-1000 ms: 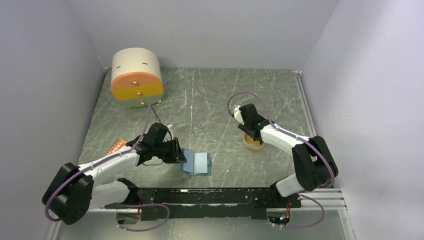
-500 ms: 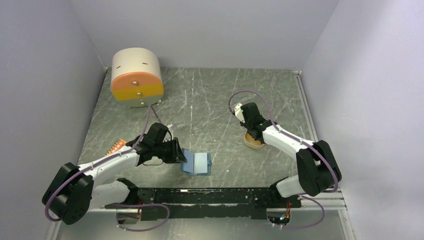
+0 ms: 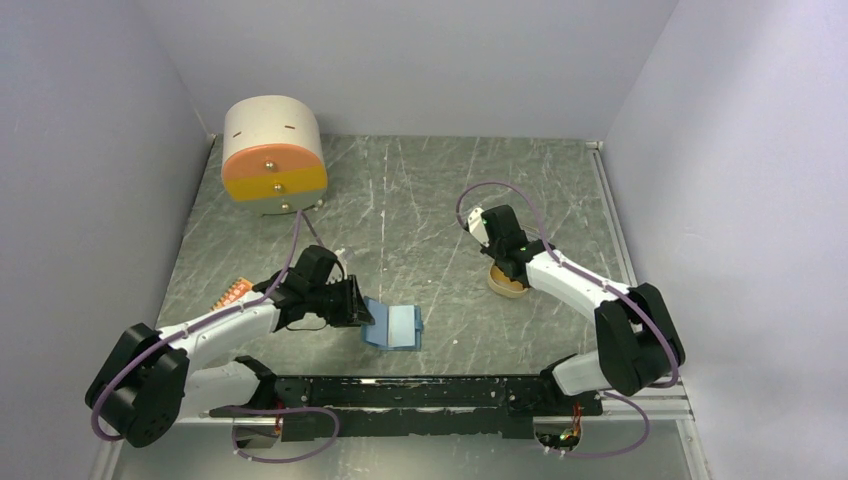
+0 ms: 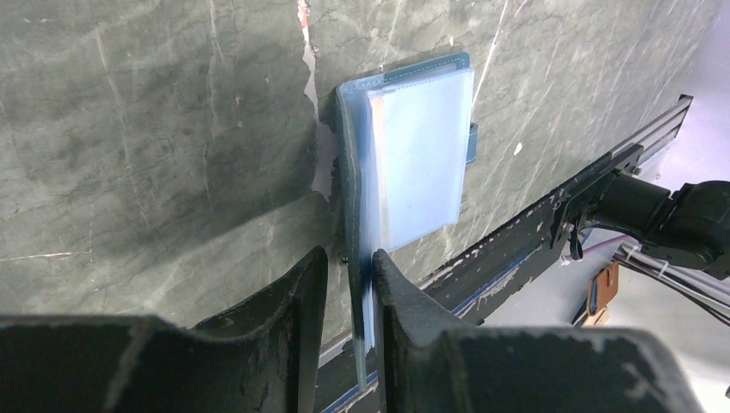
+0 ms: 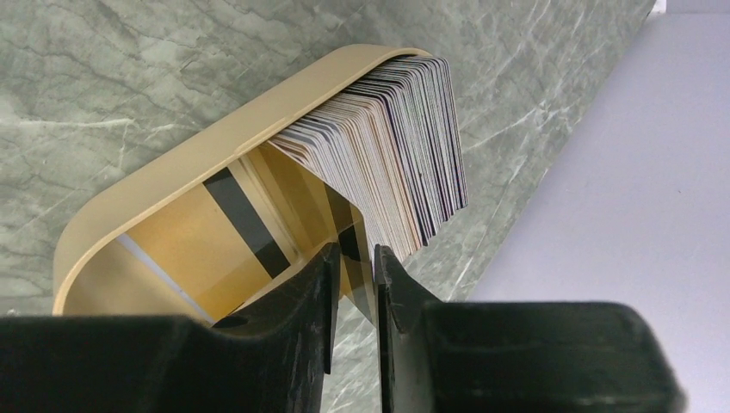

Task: Put the credit cards into the card holder
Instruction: Pick up the credit card from the storage box.

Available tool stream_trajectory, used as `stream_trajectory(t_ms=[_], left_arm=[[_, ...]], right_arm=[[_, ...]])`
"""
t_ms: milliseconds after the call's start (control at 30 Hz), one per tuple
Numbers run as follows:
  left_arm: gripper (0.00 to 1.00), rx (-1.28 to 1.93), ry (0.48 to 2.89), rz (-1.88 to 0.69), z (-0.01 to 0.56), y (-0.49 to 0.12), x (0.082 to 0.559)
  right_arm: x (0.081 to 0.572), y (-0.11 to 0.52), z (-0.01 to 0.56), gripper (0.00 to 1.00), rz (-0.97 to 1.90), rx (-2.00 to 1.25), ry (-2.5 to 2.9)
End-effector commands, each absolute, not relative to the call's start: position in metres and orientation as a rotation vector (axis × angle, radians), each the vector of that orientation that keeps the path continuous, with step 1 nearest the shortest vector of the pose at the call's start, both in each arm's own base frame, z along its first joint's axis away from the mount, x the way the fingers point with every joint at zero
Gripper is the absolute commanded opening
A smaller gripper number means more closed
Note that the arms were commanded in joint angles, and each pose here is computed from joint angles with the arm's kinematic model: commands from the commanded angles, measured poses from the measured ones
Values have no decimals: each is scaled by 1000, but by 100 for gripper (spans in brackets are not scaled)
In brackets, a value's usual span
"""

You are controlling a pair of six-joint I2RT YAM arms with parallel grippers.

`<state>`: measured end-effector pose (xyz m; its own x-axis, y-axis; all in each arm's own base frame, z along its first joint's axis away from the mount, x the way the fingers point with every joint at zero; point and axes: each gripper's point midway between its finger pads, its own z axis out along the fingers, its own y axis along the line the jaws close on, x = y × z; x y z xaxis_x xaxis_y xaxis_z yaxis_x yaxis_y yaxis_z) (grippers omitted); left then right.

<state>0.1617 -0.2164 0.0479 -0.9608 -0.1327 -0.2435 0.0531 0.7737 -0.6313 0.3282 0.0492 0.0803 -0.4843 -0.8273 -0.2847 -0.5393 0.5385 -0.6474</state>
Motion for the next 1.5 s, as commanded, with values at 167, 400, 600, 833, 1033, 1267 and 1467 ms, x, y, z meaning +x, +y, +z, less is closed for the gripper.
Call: stream_trajectory(t_ms=[167, 400, 600, 833, 1033, 1267, 1467], left_arm=[[31, -61, 2653, -1048, 58, -227, 168], [31, -59, 2655, -1037, 58, -226, 169], [31, -86, 2669, -1014, 53, -224, 169], [29, -102, 2684, -988, 52, -221, 169], [9, -110, 2670, -1038, 55, -225, 167], [9, -133, 2589, -1230, 66, -241, 164], [16, -183, 2541, -1232, 68, -240, 170]], right_arm=[[334, 56, 106, 23, -615, -1049, 2159], [330, 62, 116, 18, -559, -1049, 2154], [316, 72, 117, 0, -442, -1081, 2197], [306, 84, 126, 0, -324, -1082, 2207], [310, 113, 154, 0, -121, -931, 2190], [318, 146, 194, 0, 132, -615, 2161], [305, 186, 204, 0, 481, -415, 2171]])
